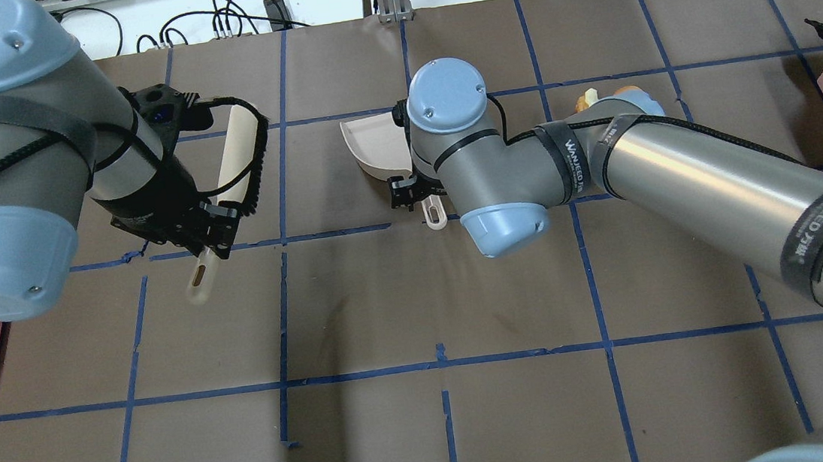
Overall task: Sweep and dump trash in nearest bin
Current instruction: 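Grasp the dustpan handle with the right gripper while the left gripper carries the brush, then place the dustpan beside the bread with the right gripper while the left brings the brush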
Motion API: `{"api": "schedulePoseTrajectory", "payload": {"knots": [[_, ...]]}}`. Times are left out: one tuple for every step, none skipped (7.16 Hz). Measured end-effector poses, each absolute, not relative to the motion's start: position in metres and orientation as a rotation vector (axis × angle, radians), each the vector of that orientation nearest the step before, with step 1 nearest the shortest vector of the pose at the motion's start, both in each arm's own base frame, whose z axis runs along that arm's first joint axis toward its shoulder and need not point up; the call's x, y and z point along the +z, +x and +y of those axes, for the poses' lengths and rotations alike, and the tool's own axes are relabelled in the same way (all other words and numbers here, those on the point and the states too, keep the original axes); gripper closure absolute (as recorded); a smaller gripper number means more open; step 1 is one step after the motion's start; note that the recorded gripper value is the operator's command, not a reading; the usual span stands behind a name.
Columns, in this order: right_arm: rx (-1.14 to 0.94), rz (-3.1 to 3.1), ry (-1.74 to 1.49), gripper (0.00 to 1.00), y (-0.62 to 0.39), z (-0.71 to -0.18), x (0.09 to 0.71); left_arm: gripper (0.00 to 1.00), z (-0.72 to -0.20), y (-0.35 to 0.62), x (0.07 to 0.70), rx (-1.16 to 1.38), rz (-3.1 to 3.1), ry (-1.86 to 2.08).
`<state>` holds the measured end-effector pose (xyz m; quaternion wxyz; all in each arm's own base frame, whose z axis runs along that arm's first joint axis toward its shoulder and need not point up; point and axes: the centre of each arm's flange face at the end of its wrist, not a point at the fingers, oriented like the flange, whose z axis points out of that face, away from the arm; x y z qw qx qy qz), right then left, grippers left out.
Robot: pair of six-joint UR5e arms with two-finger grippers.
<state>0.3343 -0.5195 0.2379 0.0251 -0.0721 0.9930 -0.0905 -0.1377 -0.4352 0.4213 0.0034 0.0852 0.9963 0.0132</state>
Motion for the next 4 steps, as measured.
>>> {"api": "schedulePoseTrajectory", "payload": {"knots": [[-0.281,3.067,-0.217,0.36,0.3345,-0.5184,0.2363,1.00,-0.4344,-0.1377,0.4198,0.047,3.123,0.268],[-0.286,3.062,-0.215,0.39,0.3353,-0.5190,0.2362,1.00,-0.4338,-0.1377,0.4185,0.051,3.124,0.268],[-0.295,3.052,-0.214,0.51,0.3364,-0.5203,0.2360,1.00,-0.4336,-0.1379,0.4185,0.052,3.126,0.269],[-0.304,3.041,-0.215,0.69,0.3372,-0.5214,0.2360,1.00,-0.4333,-0.1379,0.4183,0.053,3.127,0.269]]}}
